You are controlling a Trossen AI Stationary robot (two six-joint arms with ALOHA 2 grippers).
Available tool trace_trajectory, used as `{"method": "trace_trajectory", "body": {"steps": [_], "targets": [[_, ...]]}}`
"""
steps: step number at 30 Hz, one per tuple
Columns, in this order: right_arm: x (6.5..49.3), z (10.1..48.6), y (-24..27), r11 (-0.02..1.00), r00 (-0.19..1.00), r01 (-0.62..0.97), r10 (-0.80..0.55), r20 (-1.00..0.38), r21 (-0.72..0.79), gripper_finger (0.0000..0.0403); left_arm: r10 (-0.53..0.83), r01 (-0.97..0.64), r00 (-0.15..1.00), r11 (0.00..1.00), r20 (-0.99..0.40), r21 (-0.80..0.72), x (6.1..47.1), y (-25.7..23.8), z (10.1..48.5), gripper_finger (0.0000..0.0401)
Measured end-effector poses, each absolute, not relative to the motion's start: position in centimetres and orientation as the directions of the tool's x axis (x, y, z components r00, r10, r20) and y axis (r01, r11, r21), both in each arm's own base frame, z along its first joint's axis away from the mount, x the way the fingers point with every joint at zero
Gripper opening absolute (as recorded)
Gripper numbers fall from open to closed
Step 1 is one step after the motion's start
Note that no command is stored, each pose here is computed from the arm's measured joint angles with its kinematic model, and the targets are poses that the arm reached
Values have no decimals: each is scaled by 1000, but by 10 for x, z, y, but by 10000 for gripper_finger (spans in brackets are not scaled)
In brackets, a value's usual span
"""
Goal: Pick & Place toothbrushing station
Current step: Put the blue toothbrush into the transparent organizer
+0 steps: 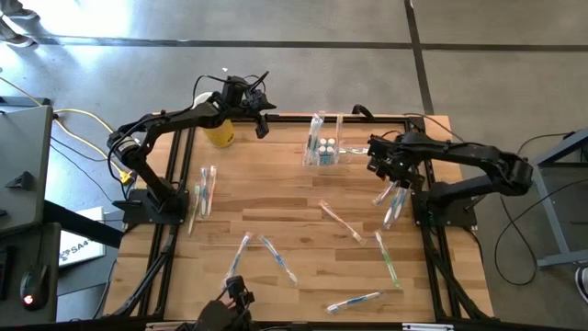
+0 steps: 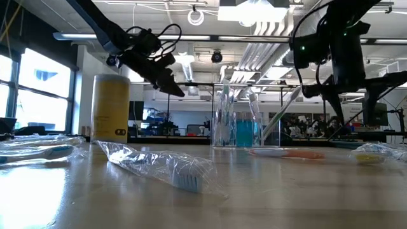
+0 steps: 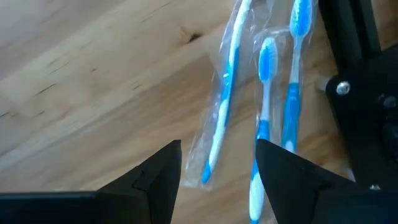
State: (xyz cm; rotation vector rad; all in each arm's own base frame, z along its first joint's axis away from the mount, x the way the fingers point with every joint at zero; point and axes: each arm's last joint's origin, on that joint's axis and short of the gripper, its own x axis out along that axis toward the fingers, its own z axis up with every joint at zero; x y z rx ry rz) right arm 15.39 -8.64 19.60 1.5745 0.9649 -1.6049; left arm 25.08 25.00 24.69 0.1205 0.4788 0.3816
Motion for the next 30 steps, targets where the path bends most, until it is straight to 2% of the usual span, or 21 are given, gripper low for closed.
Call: {"method": "trace_trajectory", "body": {"steps": [6,13,22,30], "targets": [[147,176,-98,-496,-86,862,63,-994,-106,199,374,-325,808,927,-456,185,250,249,244,154],[150,156,-114,-490,-42,870,37,-998,-55,199,359,-313,812,933,-460,175,250,248,243,154],[146,139,-118,-502,-96,853,126,-987,-147,199,336,-301,804,941,-490,152,249,247,240,154],[149,134,-123,-471,-125,870,71,-990,-143,199,331,-297,799,943,-501,148,248,246,239,154]]}}
